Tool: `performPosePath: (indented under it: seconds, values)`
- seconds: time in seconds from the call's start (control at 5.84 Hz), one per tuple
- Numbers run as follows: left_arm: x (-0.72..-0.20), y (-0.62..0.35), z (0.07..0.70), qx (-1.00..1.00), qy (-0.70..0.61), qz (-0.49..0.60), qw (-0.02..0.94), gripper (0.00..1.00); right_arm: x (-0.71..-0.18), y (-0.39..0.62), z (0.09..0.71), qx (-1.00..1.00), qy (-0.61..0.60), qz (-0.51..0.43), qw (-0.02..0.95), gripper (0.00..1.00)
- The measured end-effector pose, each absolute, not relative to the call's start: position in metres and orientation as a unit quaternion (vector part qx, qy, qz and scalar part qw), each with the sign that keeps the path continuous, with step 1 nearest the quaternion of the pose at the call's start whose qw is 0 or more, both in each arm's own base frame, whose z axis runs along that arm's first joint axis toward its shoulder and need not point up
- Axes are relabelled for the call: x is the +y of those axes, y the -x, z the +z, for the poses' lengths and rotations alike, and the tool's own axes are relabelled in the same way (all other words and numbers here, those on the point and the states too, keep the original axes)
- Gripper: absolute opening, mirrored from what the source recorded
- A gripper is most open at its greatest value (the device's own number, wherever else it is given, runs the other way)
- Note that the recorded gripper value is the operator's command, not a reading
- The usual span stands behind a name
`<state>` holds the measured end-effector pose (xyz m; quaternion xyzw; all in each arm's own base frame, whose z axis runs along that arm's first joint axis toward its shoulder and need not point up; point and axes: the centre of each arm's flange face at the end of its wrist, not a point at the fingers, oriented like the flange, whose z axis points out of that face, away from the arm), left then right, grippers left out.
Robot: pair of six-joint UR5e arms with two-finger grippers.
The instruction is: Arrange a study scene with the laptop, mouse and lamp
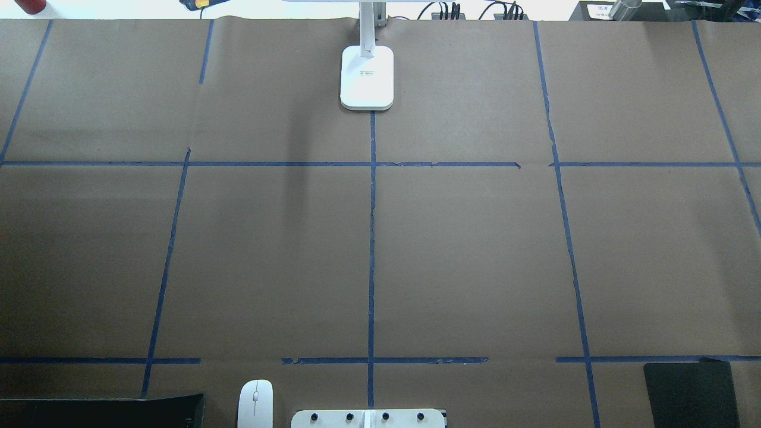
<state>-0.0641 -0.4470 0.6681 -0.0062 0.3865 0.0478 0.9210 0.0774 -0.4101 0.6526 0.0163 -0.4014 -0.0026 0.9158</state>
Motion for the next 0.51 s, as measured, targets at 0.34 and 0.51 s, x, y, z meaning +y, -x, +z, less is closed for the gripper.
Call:
performPosePath:
  seconds: [0.34, 0.51]
  values:
    - [-0.4473, 0.0640, 0.6679, 0.386, 0.006, 0.048, 0.921, 1.00, -0.4122, -0.0777, 0.6507, -0.400, -0.019, -0.004, 0.916, 1.00]
    - [-0.4475, 0.0638, 0.6677, 0.387, 0.006, 0.048, 0.921, 1.00, -0.4125, -0.0777, 0.6505, -0.400, -0.019, -0.004, 0.916, 1.00]
